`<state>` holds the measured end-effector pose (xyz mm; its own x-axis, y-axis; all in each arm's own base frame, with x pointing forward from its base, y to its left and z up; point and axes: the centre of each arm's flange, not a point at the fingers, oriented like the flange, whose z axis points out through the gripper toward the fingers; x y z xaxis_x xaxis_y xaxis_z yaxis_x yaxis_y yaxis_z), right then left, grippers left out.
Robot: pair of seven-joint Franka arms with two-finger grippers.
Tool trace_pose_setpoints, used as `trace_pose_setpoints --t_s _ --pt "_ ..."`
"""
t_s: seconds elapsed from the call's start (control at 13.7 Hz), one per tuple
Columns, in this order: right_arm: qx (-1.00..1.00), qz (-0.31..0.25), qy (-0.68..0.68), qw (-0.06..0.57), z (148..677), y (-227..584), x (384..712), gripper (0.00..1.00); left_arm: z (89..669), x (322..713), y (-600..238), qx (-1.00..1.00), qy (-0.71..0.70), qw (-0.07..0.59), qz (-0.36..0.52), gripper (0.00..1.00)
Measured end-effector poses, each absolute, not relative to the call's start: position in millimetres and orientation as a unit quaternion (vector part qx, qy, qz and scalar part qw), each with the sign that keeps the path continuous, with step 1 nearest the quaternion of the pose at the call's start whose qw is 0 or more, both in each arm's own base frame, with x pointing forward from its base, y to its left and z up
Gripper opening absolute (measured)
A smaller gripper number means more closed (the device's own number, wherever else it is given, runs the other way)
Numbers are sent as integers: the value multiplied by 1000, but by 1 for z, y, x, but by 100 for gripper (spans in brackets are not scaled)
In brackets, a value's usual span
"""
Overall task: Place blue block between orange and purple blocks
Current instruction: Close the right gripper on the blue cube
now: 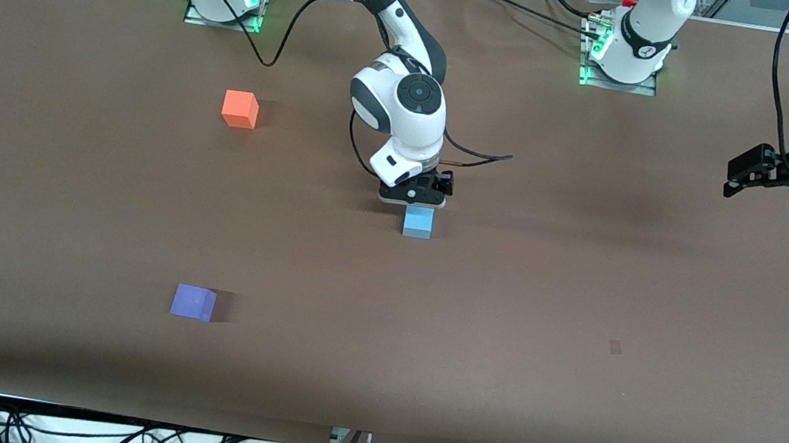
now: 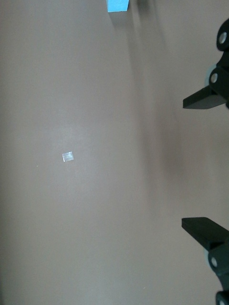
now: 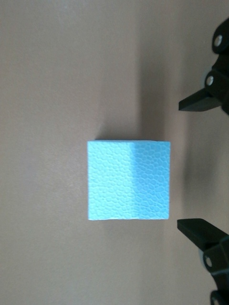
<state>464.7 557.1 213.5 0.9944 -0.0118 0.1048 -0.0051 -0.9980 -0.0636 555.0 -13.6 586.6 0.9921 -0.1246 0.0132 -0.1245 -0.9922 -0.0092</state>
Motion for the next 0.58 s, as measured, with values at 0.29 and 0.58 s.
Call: trace_pose_setpoints --t_s 0.29,0.58 --pt "-997 -60 1 40 204 561 463 100 589 556 -20 -998 67 4 -9 100" --pt "-997 -69 4 46 202 558 468 100 593 558 -21 -998 57 4 -13 100"
